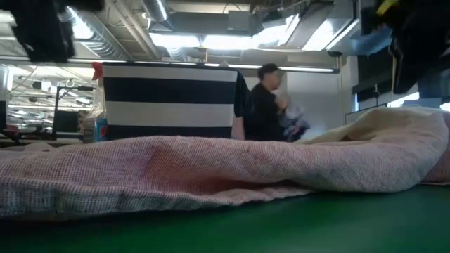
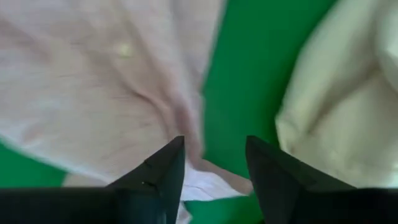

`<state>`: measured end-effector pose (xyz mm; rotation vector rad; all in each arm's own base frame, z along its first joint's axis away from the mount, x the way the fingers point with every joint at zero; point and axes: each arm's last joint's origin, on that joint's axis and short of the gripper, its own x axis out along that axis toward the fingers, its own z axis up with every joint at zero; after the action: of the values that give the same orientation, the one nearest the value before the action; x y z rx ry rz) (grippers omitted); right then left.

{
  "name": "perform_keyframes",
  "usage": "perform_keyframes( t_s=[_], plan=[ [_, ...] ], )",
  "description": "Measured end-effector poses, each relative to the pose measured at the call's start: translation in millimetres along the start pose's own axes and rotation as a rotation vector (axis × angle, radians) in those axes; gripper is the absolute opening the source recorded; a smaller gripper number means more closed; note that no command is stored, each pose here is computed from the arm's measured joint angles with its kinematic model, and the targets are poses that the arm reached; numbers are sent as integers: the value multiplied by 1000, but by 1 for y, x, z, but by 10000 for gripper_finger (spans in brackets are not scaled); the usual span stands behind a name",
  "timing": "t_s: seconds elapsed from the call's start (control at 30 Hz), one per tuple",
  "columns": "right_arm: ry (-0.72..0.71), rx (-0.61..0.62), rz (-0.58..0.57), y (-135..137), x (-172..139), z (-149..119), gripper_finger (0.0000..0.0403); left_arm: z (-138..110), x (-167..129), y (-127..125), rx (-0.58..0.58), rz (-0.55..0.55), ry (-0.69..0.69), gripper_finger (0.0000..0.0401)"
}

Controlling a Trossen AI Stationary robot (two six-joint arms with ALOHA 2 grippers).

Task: Fold laundry
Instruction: Fold the red polo

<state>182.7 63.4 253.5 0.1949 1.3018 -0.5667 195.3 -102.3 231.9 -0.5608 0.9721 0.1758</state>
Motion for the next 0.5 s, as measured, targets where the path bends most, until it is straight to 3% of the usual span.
perform_keyframes(
  t_s=[0.17,0.27,0.4,0.5],
  plan=[
    [73,141,-42,-21,39,11,205,2,22,40,46,128,42,84],
    [74,200,-5,-27,65,15,210,-6,38,63,30,173,66,84],
    [63,283,41,-31,95,17,203,-17,53,81,-9,141,68,84],
    [55,299,150,-24,109,19,193,-22,59,85,-18,88,63,84]
  ],
)
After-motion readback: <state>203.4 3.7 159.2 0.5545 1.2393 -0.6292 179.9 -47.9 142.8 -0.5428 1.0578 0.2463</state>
